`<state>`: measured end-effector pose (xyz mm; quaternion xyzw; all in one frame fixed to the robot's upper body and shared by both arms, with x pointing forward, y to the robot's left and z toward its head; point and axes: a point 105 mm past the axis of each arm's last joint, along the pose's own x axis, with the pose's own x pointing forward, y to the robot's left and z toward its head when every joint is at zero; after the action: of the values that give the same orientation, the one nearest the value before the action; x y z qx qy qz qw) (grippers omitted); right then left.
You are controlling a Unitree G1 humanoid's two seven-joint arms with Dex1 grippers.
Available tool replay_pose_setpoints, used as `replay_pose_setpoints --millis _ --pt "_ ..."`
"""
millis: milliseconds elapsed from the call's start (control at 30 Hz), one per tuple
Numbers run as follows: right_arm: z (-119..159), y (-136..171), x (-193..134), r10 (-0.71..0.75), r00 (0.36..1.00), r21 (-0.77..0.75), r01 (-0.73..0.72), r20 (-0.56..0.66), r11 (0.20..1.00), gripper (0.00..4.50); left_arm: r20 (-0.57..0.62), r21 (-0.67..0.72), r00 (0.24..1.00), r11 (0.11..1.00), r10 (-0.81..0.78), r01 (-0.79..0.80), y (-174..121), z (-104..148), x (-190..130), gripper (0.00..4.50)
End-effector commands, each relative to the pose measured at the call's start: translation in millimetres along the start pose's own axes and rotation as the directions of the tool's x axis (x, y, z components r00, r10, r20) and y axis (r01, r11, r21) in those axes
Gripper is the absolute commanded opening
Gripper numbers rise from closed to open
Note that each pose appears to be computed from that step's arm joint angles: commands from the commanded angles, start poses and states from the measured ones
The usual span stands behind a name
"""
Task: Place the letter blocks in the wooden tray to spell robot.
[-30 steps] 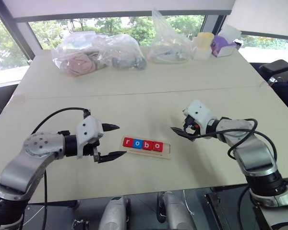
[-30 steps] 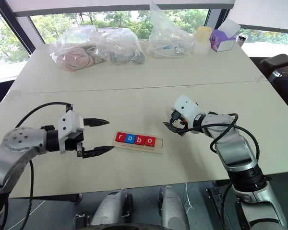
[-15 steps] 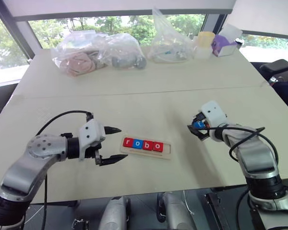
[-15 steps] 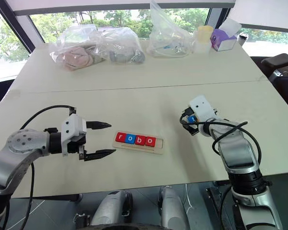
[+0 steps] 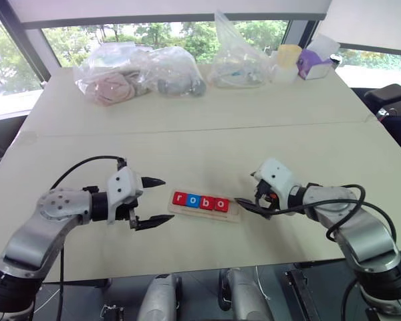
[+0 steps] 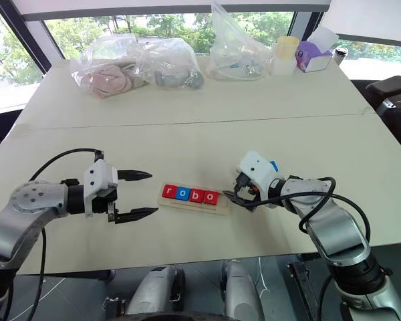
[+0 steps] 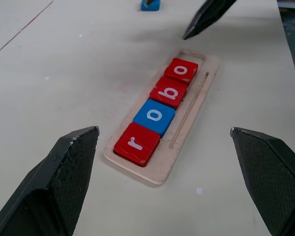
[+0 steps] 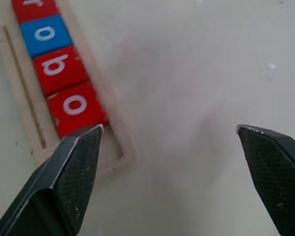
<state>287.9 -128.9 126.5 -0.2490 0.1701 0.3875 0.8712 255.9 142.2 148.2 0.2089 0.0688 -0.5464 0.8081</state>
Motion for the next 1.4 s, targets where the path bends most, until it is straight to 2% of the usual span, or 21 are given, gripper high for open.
replay_pose_setpoints --millis 33,433,1000,1400 --pt "7.5 4.6 -0.3 0.021 0.999 -0.054 -0.020 0.027 0.998 4.46 0.013 0.044 1.000 0.999 0.015 -0.016 4.2 11.4 -4.5 4.50" --pt "-9.9 -2.3 11.7 -0.028 0.998 -0.166 0.020 -0.048 0.986 4.46 0.015 0.050 1.000 0.998 0.023 -0.023 3.7 23.1 -0.4 4.50" --pt "-3.9 -24.9 22.7 -0.134 0.991 -0.206 0.127 -0.021 0.970 4.46 0.018 0.046 0.999 0.999 0.028 -0.029 3.6 29.7 0.7 4.50" --pt "-7.6 -20.2 11.1 -0.024 0.998 -0.409 -0.002 -0.059 0.912 4.46 0.027 0.048 0.999 0.998 0.029 -0.030 4.6 31.8 2.4 4.50"
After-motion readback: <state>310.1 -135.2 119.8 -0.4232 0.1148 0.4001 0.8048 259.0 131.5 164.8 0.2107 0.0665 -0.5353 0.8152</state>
